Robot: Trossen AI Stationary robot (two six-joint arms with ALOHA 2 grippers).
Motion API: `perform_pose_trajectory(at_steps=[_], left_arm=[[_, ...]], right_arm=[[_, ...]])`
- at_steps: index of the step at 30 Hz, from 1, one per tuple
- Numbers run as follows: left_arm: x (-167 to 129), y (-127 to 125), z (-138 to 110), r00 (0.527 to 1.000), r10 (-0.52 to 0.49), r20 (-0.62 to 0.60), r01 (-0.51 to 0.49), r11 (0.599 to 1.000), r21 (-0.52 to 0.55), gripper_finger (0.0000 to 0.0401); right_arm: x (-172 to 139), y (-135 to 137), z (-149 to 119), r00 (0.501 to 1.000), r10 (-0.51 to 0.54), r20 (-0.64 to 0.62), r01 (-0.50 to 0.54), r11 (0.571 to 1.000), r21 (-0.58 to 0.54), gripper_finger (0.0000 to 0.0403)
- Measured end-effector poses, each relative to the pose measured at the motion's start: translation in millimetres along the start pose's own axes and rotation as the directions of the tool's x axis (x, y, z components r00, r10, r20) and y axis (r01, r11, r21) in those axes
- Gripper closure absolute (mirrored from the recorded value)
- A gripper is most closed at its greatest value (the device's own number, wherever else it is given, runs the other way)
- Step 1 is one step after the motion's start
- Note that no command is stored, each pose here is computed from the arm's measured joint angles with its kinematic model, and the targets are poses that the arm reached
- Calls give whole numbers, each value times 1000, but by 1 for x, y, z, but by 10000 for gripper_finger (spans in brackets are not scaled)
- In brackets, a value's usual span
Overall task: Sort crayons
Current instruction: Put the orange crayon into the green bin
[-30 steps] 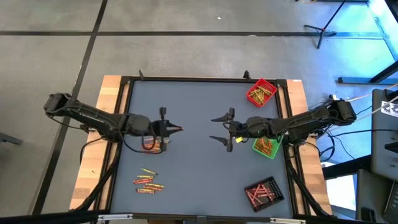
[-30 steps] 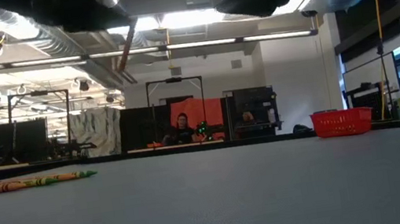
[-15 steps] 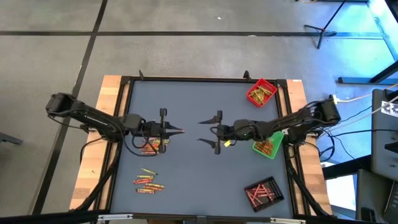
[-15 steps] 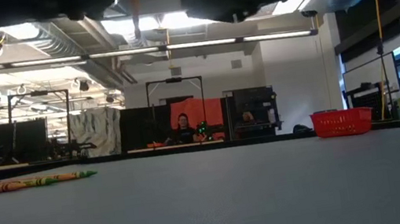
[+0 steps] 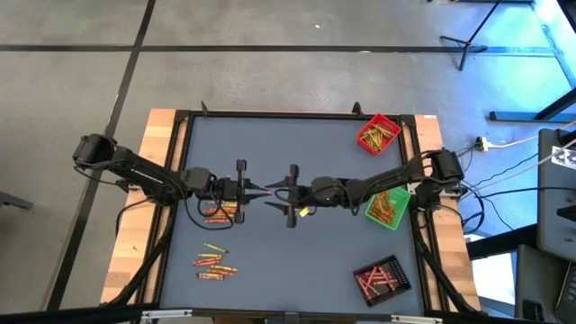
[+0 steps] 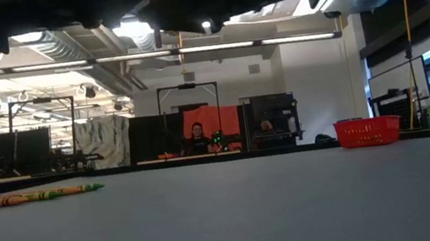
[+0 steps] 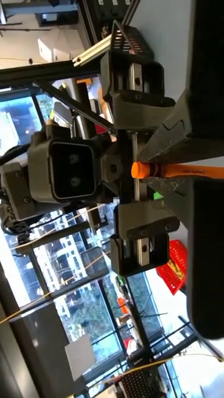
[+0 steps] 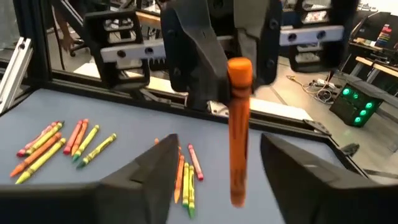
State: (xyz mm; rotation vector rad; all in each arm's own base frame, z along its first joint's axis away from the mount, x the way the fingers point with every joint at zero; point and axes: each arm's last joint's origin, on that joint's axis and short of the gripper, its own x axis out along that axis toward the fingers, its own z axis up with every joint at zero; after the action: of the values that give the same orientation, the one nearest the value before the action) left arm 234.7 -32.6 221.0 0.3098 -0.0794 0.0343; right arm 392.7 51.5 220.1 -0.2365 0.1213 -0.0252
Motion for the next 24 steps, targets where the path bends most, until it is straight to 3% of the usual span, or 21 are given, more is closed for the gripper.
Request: perform_pose_trajectory(at_steps=[9, 15, 20, 24], left_arm=[[0, -1, 0, 1000, -9, -2, 9, 1000, -8, 389], [-1, 0, 0, 1000, -15, -12, 14, 999, -51, 339], [-8, 3, 3, 997, 11, -75, -16, 998, -68, 284], [-18, 6, 5, 987, 47, -150, -56, 997, -54, 264]], right_arm=[[3, 0, 2, 1000, -2, 7, 2, 998, -55, 382], [2, 1, 0, 1000, -3, -30, 1, 996, -84, 361], [-11, 0, 11, 994, -35, -107, 23, 994, -104, 387], [-30, 3, 24, 976, -76, -205, 47, 989, -141, 384]])
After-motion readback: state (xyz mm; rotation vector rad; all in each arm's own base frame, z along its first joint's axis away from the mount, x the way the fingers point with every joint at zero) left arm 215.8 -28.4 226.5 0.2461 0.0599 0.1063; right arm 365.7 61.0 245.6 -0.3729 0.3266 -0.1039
